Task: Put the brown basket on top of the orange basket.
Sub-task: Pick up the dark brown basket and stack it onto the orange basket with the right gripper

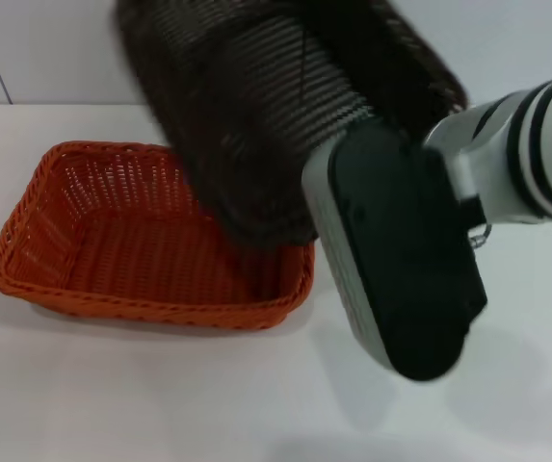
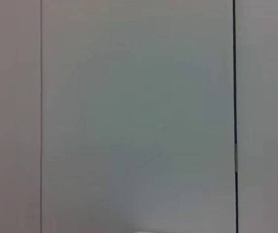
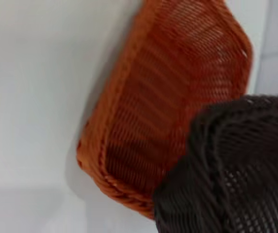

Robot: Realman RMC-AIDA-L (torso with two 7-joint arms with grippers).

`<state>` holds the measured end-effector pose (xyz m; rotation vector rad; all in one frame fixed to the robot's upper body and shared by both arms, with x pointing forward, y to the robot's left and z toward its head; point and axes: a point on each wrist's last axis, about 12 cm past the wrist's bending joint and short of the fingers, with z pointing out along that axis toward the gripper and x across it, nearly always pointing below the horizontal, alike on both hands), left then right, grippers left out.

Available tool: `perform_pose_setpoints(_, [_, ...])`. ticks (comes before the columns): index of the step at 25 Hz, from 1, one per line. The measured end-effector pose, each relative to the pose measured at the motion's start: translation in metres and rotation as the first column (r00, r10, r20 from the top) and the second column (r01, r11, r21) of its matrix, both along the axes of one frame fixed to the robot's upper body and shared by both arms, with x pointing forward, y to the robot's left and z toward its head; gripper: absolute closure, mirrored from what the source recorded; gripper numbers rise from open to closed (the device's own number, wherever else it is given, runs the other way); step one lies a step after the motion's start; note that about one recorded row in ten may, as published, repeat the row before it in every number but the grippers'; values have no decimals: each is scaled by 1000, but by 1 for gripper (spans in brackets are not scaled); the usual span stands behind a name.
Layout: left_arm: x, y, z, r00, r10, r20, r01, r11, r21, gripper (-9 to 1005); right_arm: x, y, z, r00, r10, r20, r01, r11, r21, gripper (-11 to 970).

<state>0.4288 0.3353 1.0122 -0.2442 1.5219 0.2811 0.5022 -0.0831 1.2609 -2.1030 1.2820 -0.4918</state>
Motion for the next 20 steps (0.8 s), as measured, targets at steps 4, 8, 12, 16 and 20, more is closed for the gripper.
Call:
perform_pose_setpoints(4, [0, 0, 1, 1000, 4, 12, -4, 1000, 4, 239, -2, -1, -10, 989, 140, 48, -135, 987, -85, 807])
perform_pose_setpoints(8, [2, 1, 2, 1000, 12, 18, -12, 1000, -2, 239, -2, -4, -22, 965, 247, 83, -234, 961, -145, 797])
perform_pose_setpoints(12, [3, 0, 2, 1000, 11, 19, -11, 1000, -3, 239, -1, -5, -33, 954, 289, 79, -272, 946, -179, 788])
perform_pose_setpoints(16, [7, -2, 3, 1000, 3, 21, -3, 1000, -8, 239, 2, -3, -43, 937, 335, 99, -311, 929, -201, 778])
perform_pose_setpoints(20, [10, -3, 3, 1000, -1, 21, 2, 1000, -10, 239, 4, 2, -44, 924, 360, 131, -332, 923, -196, 769])
